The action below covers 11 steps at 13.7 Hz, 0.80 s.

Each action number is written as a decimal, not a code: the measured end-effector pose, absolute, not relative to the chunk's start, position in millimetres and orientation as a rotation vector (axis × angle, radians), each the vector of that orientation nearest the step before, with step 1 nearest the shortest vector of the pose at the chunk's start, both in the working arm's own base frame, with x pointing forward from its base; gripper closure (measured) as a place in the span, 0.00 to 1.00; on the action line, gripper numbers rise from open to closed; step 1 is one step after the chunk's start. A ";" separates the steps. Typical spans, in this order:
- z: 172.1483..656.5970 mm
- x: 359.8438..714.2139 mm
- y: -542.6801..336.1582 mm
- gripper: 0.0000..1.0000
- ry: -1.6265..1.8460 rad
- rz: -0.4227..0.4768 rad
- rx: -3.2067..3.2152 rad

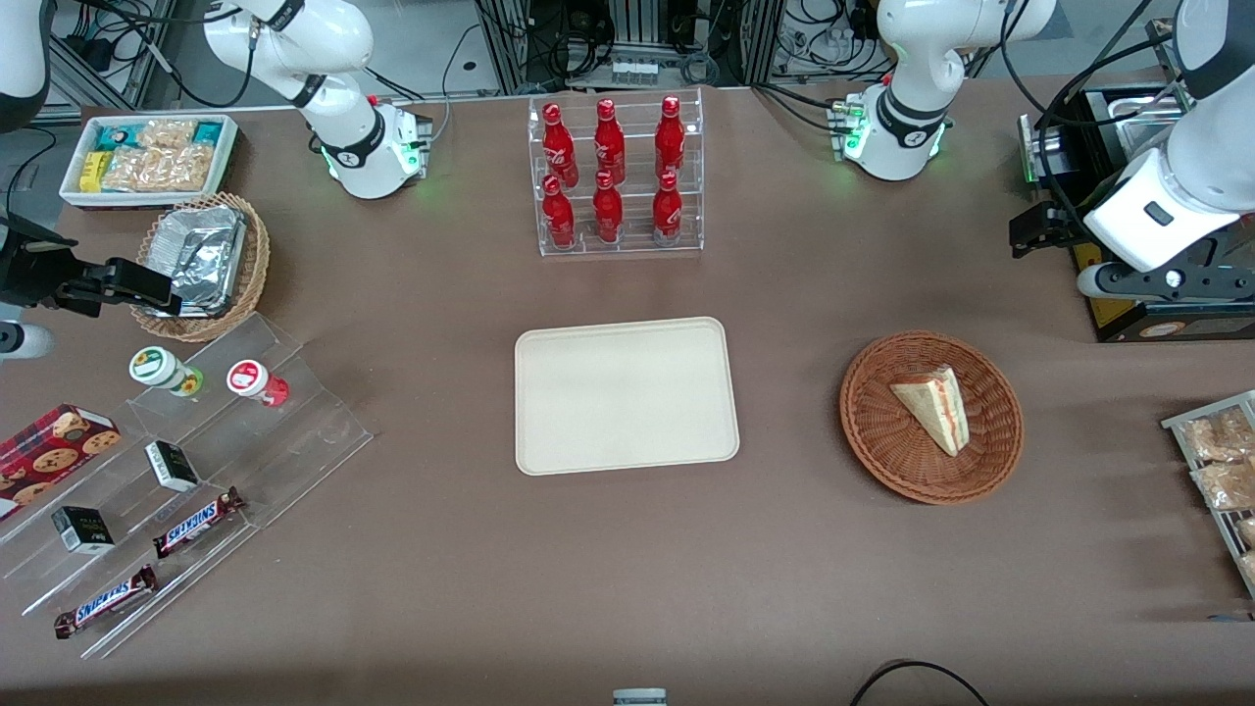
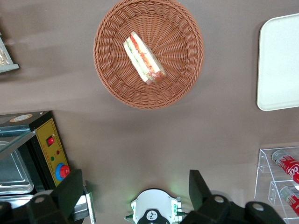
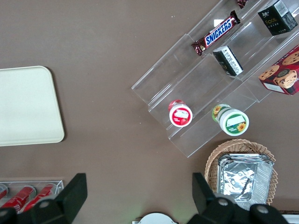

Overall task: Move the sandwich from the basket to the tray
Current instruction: 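Move the left gripper over the sandwich in the wicker basket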

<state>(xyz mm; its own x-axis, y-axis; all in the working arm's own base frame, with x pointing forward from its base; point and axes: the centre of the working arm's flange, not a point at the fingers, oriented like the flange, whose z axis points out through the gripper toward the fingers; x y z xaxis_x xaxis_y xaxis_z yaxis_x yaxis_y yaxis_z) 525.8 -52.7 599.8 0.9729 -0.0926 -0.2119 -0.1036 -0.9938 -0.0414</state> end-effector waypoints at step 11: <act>513.7 555.9 -41.6 0.00 0.189 0.322 -3.082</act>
<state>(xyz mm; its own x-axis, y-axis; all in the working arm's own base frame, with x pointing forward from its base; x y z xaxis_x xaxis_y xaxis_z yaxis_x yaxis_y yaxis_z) 555.9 -41.6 513.7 0.9711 -0.1170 -0.2082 -0.1247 -0.9919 -0.0242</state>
